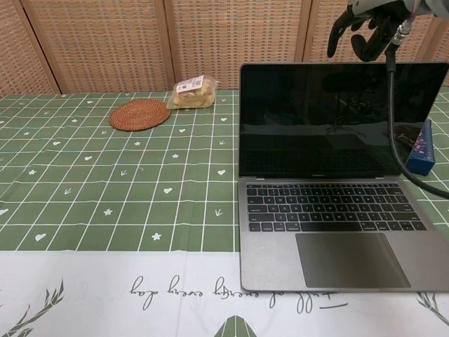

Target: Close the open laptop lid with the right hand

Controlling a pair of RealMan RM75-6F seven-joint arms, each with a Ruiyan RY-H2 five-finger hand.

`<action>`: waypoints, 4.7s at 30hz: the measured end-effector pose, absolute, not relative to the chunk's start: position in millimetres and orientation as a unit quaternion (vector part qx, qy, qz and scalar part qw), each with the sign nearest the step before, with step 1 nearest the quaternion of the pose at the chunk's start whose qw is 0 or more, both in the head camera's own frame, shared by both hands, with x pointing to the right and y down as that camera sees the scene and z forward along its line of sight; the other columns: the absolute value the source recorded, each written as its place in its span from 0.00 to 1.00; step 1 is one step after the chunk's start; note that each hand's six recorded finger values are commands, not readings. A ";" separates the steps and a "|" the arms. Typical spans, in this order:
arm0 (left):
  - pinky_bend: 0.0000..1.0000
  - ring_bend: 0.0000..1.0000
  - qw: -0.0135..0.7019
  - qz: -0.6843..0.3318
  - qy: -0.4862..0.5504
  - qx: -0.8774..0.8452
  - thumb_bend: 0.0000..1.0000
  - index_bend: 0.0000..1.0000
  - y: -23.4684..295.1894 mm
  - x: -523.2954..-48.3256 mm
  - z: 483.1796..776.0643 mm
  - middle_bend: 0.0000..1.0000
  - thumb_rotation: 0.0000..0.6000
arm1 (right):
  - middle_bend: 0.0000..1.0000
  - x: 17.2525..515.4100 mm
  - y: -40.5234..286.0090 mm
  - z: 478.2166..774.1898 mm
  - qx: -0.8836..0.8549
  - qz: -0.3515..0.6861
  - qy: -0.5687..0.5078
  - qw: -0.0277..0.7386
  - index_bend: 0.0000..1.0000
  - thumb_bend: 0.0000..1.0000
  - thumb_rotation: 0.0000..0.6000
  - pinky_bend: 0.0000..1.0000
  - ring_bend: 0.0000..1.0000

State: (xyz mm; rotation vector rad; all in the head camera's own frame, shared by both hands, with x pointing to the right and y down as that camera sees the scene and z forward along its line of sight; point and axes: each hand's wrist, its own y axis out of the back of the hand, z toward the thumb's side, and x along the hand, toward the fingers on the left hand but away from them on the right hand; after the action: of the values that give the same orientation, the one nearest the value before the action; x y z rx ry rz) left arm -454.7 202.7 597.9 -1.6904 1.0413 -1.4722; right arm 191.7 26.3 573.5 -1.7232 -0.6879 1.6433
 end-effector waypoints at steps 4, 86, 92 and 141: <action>0.00 0.00 0.329 -0.563 0.395 -0.647 0.14 0.00 203.2 -454.1 598.3 0.00 1.00 | 0.22 194.0 27.0 575.2 -0.648 0.639 -0.252 0.328 0.36 1.00 1.00 0.14 0.13; 0.00 0.00 0.327 -0.559 0.385 -0.657 0.14 0.00 203.0 -453.7 596.2 0.00 1.00 | 0.53 158.6 84.8 585.7 -0.629 0.748 -0.033 0.208 0.65 1.00 1.00 0.48 0.45; 0.00 0.00 0.328 -0.559 0.385 -0.657 0.14 0.00 203.1 -453.3 595.9 0.00 1.00 | 0.53 161.1 90.9 590.1 -0.626 0.753 -0.022 0.200 0.65 1.00 1.00 0.48 0.45; 0.00 0.00 0.359 -0.544 0.379 -0.656 0.14 0.00 209.1 -442.7 583.7 0.00 1.00 | 0.50 202.9 148.3 636.3 -0.658 0.733 -0.025 0.171 0.64 0.92 1.00 0.46 0.42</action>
State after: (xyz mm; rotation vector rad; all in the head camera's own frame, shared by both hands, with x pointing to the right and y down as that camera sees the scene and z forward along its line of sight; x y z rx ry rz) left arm -442.7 209.1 583.7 -1.6923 0.9781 -1.4036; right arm 202.9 148.3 636.3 -1.8675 -0.0722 2.0820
